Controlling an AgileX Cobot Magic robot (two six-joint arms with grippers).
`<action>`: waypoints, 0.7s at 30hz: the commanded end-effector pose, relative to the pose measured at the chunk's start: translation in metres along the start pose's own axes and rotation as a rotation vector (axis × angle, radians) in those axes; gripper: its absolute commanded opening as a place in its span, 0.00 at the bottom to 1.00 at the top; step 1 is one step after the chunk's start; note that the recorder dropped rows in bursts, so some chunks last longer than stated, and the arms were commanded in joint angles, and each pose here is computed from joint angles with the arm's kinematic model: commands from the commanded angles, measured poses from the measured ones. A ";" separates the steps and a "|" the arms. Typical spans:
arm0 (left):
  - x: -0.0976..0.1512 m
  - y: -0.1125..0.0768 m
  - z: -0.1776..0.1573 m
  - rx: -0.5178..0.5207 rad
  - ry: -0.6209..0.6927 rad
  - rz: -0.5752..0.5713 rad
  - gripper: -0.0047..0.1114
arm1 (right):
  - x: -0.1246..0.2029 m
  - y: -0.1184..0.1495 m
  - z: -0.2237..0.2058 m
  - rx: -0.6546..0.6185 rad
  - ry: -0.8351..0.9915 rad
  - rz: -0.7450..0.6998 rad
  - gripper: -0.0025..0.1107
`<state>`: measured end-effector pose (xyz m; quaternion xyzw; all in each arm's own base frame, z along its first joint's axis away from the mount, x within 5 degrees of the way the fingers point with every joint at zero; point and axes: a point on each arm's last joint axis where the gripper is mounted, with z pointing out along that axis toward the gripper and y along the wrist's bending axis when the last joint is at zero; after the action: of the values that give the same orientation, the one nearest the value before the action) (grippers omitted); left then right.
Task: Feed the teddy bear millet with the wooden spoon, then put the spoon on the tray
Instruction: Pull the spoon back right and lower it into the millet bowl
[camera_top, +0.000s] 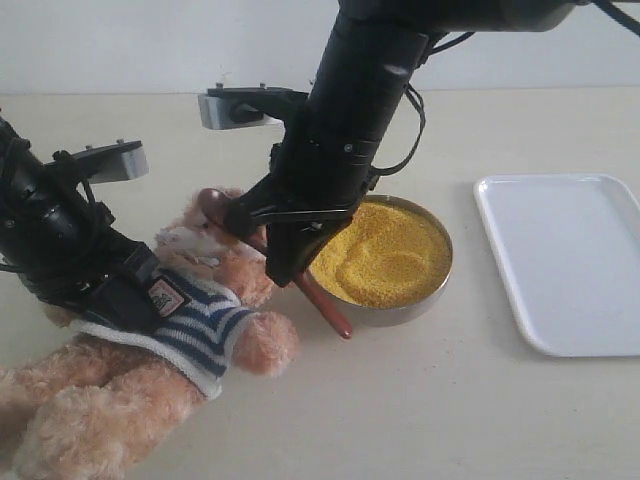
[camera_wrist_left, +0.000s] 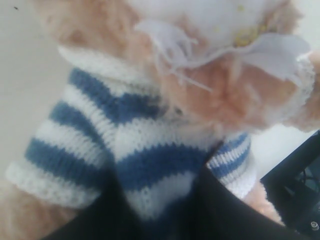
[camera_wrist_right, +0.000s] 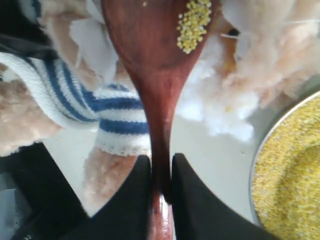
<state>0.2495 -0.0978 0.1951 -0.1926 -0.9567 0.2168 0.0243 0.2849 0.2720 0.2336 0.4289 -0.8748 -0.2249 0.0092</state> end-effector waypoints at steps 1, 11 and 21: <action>-0.002 -0.001 -0.001 -0.003 -0.015 -0.008 0.07 | 0.002 -0.001 -0.016 0.088 -0.009 -0.037 0.02; -0.002 -0.001 -0.001 -0.003 -0.015 -0.008 0.07 | -0.003 -0.006 -0.041 0.261 -0.037 -0.041 0.02; -0.002 -0.001 -0.001 -0.003 -0.015 -0.008 0.07 | -0.001 -0.011 -0.043 0.321 -0.019 -0.045 0.02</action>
<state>0.2502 -0.0977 0.1949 -0.1925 -0.9572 0.2150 0.0207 0.2994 0.2569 0.2630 0.4421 -0.8865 -0.1222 -0.0602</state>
